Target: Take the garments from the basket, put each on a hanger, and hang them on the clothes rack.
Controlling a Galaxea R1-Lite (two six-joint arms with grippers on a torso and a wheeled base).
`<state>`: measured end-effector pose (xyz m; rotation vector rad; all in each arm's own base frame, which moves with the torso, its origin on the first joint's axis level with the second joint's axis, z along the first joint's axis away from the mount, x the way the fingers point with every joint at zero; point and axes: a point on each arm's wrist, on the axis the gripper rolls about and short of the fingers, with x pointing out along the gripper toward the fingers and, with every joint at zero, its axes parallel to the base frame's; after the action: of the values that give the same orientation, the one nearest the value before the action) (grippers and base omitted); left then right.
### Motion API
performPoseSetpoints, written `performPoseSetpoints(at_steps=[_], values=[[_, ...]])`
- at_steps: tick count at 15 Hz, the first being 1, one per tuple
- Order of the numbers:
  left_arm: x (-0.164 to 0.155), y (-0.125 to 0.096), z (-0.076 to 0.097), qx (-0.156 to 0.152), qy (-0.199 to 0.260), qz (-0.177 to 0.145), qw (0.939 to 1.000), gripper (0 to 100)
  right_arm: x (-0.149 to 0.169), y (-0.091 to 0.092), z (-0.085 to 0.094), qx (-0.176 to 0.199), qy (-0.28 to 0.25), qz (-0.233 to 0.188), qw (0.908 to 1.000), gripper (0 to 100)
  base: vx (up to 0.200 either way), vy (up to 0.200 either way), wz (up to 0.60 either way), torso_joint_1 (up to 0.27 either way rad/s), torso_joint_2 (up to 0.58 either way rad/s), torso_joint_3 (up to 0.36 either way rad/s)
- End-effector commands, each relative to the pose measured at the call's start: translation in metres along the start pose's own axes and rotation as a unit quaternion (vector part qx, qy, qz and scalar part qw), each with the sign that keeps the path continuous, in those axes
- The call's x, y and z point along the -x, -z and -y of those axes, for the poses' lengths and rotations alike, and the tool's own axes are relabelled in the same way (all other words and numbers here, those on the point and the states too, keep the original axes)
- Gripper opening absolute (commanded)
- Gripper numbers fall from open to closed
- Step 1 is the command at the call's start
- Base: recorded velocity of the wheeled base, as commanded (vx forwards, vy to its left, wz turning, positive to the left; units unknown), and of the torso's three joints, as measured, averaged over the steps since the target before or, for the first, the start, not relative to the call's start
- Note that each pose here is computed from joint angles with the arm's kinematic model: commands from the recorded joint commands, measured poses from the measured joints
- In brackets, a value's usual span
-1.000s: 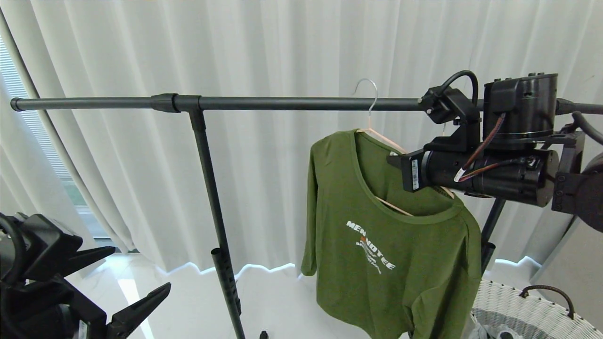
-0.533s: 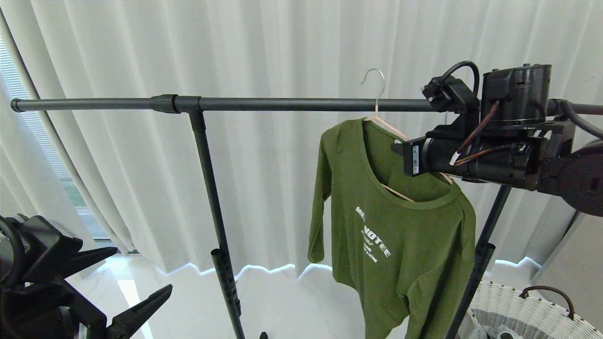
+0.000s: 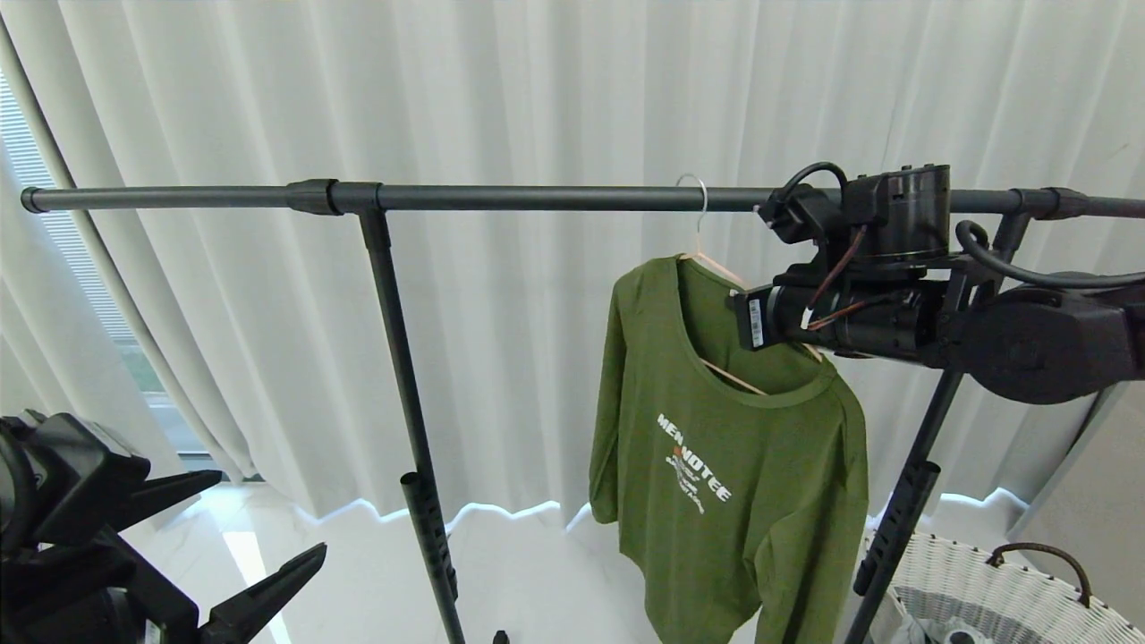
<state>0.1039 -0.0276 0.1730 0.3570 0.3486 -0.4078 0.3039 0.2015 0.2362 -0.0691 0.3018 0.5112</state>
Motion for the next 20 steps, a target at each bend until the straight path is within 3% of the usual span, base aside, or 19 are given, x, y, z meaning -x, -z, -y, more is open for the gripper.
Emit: performPoseSetpoints(at_steps=[1, 7, 8, 11, 16, 20], values=[[0.001, 0.001, 0.001, -0.002, 0.004, 0.002, 1.0000, 100, -0.005, 0.004, -0.001, 0.001, 0.000, -0.007, 1.0000, 0, 0.000, 0.000, 0.00, 0.000, 0.00, 0.000], [0.001, 0.001, 0.002, -0.003, 0.007, 0.003, 1.0000, 100, -0.004, 0.005, -0.002, 0.001, -0.001, -0.010, 0.9999, 0, 0.000, 0.000, 0.00, 0.000, 0.00, 0.000], [0.001, 0.001, 0.002, -0.003, 0.006, 0.004, 1.0000, 100, -0.003, 0.004, -0.002, 0.001, 0.000, -0.006, 1.0000, 100, 0.000, 0.000, 0.00, 0.000, 0.00, 0.000], [0.002, 0.000, 0.002, -0.003, 0.006, 0.005, 1.0000, 100, 0.005, -0.005, -0.003, 0.000, -0.003, 0.016, 0.9999, 100, 0.000, 0.000, 0.00, 0.000, 0.00, 0.000], [0.003, 0.001, 0.001, 0.004, -0.002, 0.004, 1.0000, 100, 0.069, -0.024, 0.000, -0.005, -0.008, 0.063, 0.9979, 100, 0.000, 0.000, 0.00, 0.000, 0.00, 0.000], [0.003, 0.011, -0.010, 0.031, -0.063, -0.025, 0.9972, 100, 0.131, -0.001, 0.023, -0.010, 0.026, 0.065, 0.9975, 100, 0.000, 0.000, 0.00, 0.000, 0.00, 0.000]])
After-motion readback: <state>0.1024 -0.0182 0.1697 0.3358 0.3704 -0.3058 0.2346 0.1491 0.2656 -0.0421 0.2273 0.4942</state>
